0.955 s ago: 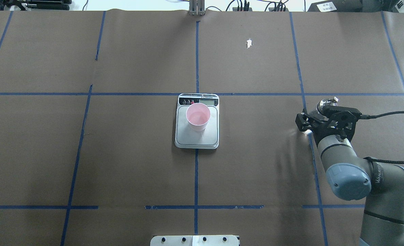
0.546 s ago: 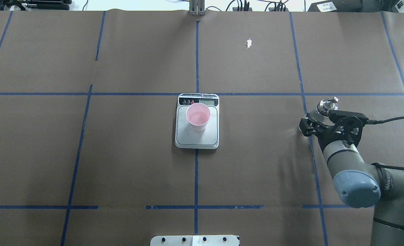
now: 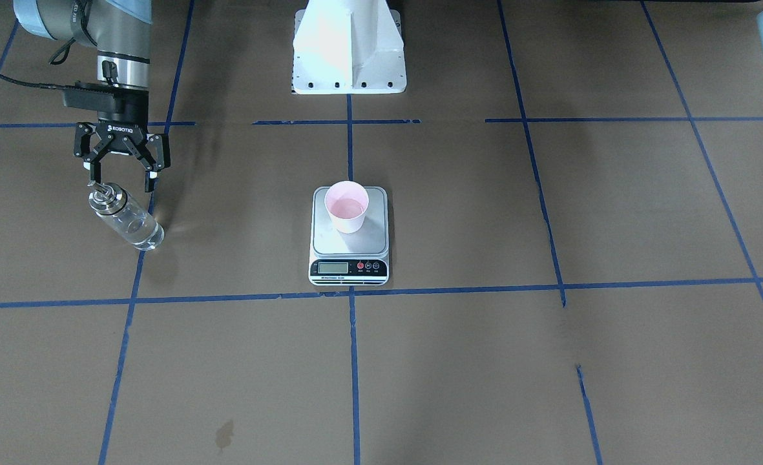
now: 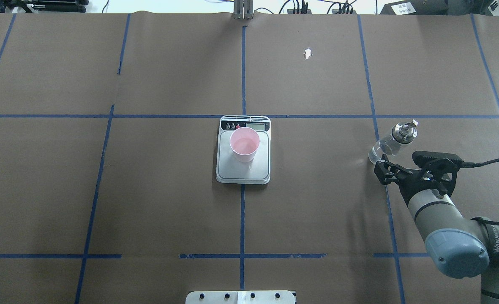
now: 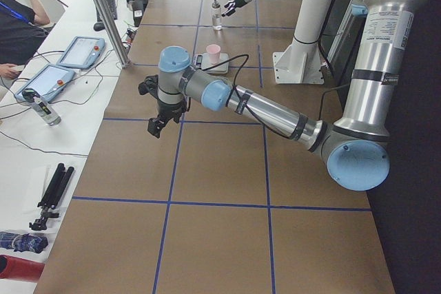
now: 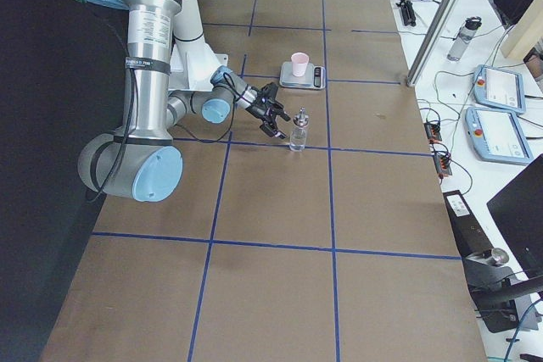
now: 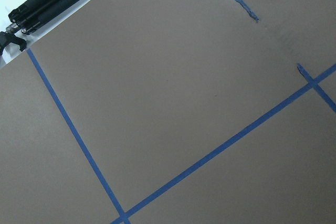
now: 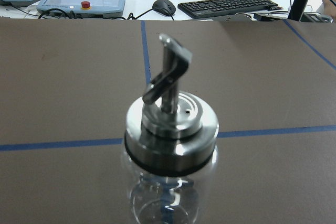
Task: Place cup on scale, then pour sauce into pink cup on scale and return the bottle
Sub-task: 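Open the right gripper, release the bottle, and withdraw the arm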
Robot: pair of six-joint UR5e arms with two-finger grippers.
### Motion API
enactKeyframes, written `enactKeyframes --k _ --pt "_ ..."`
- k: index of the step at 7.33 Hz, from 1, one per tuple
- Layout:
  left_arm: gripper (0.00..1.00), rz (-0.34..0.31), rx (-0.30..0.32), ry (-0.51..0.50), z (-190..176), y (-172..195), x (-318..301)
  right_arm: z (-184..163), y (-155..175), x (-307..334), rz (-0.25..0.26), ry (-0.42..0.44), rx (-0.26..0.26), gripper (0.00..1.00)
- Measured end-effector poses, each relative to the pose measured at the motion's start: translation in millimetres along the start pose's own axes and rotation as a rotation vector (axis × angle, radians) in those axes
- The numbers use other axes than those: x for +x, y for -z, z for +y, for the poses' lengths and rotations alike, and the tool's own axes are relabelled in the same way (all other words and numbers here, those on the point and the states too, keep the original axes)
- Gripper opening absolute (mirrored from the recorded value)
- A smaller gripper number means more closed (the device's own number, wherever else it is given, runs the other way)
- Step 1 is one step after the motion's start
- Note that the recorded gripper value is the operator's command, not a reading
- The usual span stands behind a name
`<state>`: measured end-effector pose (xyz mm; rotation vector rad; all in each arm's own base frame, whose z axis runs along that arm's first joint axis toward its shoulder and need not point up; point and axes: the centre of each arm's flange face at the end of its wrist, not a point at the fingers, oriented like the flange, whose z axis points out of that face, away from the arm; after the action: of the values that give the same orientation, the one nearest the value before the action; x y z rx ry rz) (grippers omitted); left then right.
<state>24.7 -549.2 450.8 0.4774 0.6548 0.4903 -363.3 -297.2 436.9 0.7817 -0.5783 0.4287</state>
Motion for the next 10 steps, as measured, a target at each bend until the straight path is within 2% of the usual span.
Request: enactKeyframes --k 3,6,8,10 --pt "1.0 0.0 0.0 0.0 0.2 0.0 -0.3 -18.8 45.5 17.9 -0.028 0.011 -0.039 1.0" --pt "1.0 0.0 -0.001 0.001 0.8 -0.2 -0.4 -58.1 93.5 17.6 0.01 0.041 -0.094 1.0" --pt "1.0 0.0 0.001 0.0 1.4 0.9 0.4 -80.8 99.0 25.3 0.031 0.03 -0.134 1.0" --pt "1.0 0.0 0.001 0.0 1.4 6.0 4.4 -107.8 91.5 41.7 0.058 0.066 -0.174 1.0"
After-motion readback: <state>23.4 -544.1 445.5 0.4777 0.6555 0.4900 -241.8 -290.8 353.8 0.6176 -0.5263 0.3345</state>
